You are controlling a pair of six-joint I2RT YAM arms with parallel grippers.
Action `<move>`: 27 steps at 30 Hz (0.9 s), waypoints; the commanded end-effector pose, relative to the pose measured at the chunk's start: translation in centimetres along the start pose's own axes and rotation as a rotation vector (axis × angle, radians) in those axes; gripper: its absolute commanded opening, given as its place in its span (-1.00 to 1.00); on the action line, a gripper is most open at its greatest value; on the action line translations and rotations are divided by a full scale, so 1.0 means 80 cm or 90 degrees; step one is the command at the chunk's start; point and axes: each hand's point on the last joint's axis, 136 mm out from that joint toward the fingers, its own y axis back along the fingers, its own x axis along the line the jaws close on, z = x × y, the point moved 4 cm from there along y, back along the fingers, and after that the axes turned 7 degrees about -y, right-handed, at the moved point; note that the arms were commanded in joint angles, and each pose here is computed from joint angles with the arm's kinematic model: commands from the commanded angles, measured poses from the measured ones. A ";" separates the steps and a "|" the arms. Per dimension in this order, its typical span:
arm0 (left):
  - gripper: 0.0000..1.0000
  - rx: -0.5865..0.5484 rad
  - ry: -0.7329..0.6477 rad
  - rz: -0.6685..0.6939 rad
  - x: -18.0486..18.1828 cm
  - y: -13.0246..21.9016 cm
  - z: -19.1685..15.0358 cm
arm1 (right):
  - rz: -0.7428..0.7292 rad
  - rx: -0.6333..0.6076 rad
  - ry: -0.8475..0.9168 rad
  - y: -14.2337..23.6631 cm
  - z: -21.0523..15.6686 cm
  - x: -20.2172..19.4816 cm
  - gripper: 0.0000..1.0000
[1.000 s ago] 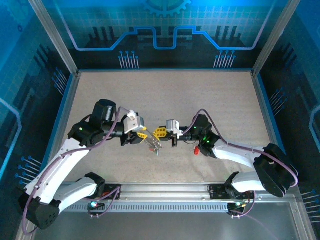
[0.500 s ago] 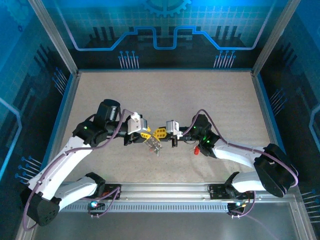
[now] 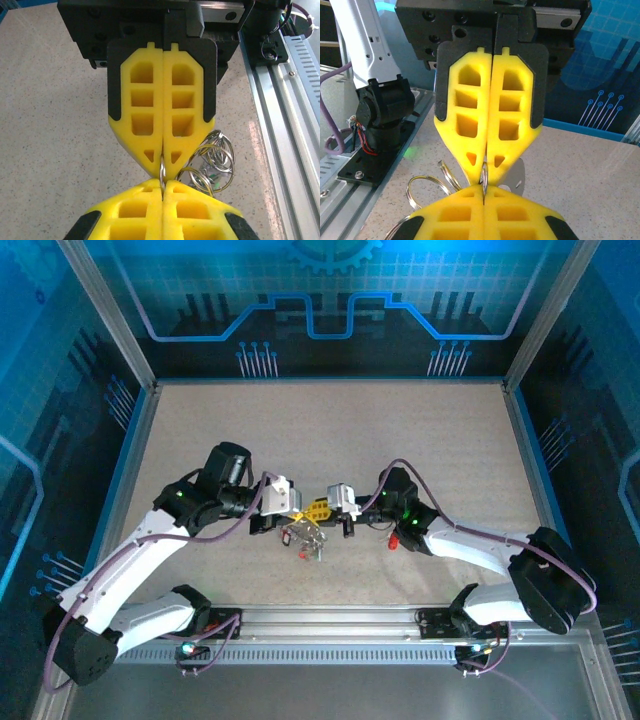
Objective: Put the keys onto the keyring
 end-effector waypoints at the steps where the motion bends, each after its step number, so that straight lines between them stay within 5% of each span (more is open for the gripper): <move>1: -1.00 0.021 -0.011 0.001 -0.002 0.002 -0.002 | -0.007 -0.039 0.061 -0.002 0.034 -0.003 -1.00; 7: -1.00 0.050 -0.036 0.031 0.005 0.009 -0.004 | -0.031 0.023 0.070 0.003 0.019 -0.004 -0.71; 27: -1.00 0.151 -0.174 0.016 0.005 -0.009 -0.006 | -0.101 0.115 0.102 0.027 0.001 -0.007 -0.46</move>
